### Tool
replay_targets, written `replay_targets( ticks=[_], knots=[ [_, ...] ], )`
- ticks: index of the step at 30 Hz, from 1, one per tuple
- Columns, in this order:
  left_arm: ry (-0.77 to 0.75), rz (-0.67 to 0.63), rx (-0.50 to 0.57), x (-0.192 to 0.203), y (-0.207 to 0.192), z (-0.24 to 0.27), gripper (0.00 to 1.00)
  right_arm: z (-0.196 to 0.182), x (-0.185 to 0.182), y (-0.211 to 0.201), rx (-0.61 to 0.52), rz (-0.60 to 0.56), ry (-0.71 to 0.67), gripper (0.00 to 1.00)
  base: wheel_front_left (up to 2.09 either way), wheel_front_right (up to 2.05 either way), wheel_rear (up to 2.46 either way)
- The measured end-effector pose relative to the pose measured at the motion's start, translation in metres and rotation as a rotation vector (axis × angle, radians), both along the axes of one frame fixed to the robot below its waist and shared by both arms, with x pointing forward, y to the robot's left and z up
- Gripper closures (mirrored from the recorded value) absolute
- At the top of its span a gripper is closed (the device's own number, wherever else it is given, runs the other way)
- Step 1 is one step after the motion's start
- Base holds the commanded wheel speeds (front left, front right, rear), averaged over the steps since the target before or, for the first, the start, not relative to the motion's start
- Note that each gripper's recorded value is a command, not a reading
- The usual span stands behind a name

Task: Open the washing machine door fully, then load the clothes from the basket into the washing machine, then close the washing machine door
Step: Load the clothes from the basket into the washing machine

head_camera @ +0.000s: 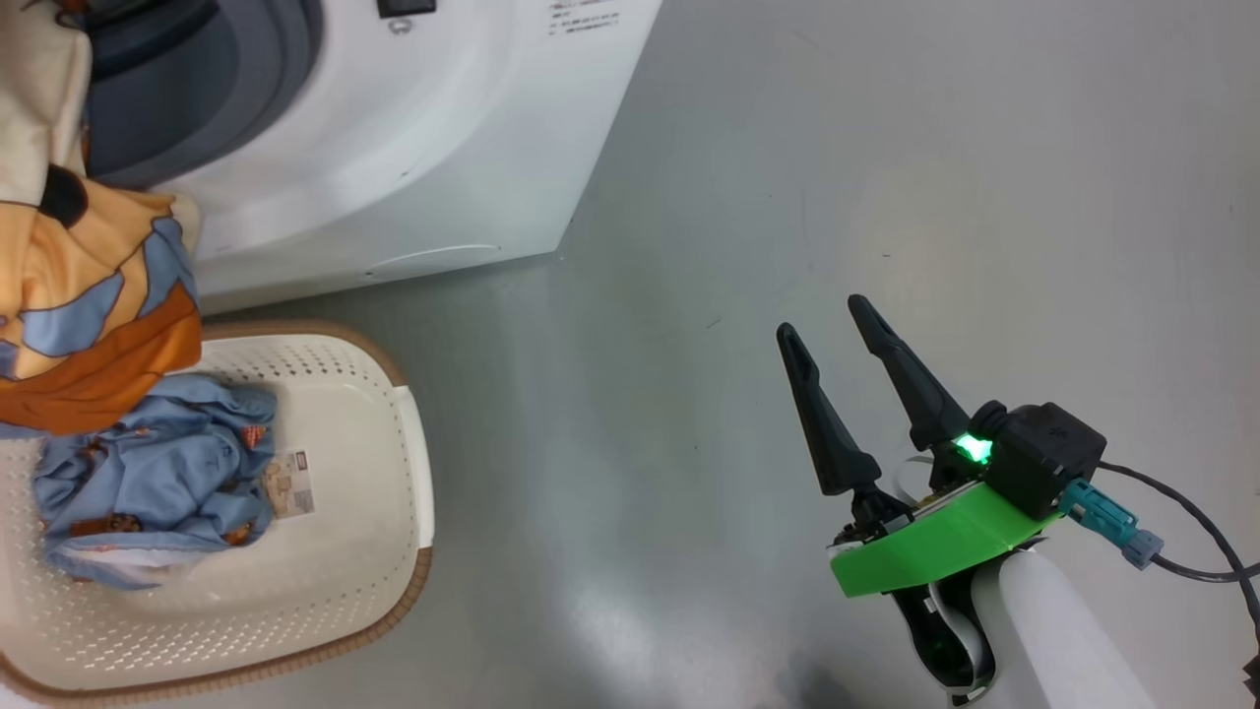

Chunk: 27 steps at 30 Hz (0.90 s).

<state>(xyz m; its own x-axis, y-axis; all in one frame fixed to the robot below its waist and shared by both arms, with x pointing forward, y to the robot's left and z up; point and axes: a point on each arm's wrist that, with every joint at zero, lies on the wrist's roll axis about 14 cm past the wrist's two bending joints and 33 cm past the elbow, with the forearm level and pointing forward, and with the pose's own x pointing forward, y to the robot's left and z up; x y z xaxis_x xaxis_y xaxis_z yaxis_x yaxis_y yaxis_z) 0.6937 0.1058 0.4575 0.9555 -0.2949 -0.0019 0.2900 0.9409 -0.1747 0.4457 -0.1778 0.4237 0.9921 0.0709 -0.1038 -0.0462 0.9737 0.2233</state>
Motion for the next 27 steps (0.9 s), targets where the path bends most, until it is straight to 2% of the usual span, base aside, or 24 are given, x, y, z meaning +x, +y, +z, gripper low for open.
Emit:
replay_targets(
  ticks=[7,13,27],
  knots=[
    [0.012,0.010,-0.027,-0.008,0.002,-0.005,0.00,-0.001,0.003,0.001,0.005,0.002,-0.003,0.00,0.00,0.00,0.00],
    [0.069,0.033,-0.062,-0.028,0.007,-0.025,0.00,0.002,0.006,0.003,0.005,0.007,-0.014,0.00,0.00,0.00,0.00],
    [0.087,0.062,-0.089,-0.080,0.024,-0.039,0.00,0.014,0.011,0.006,0.005,0.016,-0.053,0.00,0.00,0.00,0.00]
  ],
)
